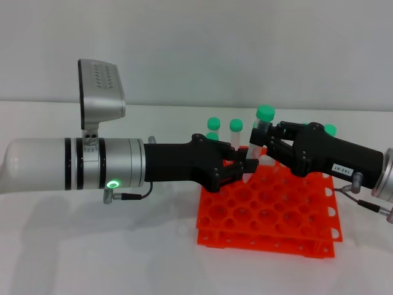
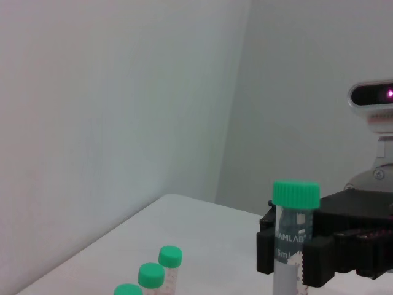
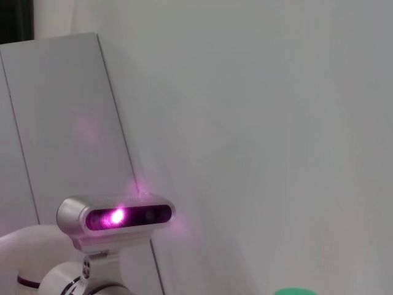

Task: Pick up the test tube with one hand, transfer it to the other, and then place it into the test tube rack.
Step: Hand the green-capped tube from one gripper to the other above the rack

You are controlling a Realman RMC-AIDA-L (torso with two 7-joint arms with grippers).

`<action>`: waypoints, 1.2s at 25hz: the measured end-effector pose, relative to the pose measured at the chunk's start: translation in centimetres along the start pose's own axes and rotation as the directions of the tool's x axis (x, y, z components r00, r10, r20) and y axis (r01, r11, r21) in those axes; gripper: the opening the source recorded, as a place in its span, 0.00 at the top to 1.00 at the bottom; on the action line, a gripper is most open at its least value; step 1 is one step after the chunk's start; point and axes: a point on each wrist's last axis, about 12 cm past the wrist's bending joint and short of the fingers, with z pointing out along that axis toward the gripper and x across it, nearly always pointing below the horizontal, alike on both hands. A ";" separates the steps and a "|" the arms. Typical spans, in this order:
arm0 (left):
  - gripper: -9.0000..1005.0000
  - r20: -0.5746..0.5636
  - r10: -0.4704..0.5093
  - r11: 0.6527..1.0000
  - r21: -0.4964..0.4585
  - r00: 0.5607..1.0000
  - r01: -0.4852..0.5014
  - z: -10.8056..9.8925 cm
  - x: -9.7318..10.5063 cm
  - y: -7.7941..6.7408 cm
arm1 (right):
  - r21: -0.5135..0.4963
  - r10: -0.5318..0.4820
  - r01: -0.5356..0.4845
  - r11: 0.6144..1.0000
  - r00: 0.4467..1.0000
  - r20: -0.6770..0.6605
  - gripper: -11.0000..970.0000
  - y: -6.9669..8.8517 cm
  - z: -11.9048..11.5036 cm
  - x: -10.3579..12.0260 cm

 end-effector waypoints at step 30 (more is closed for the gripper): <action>0.32 0.188 0.033 0.990 -0.138 0.982 -0.007 -2.8 3.1 -0.7 | 0.098 -0.018 0.015 0.995 0.999 0.029 0.78 -1.1 -0.6 -0.3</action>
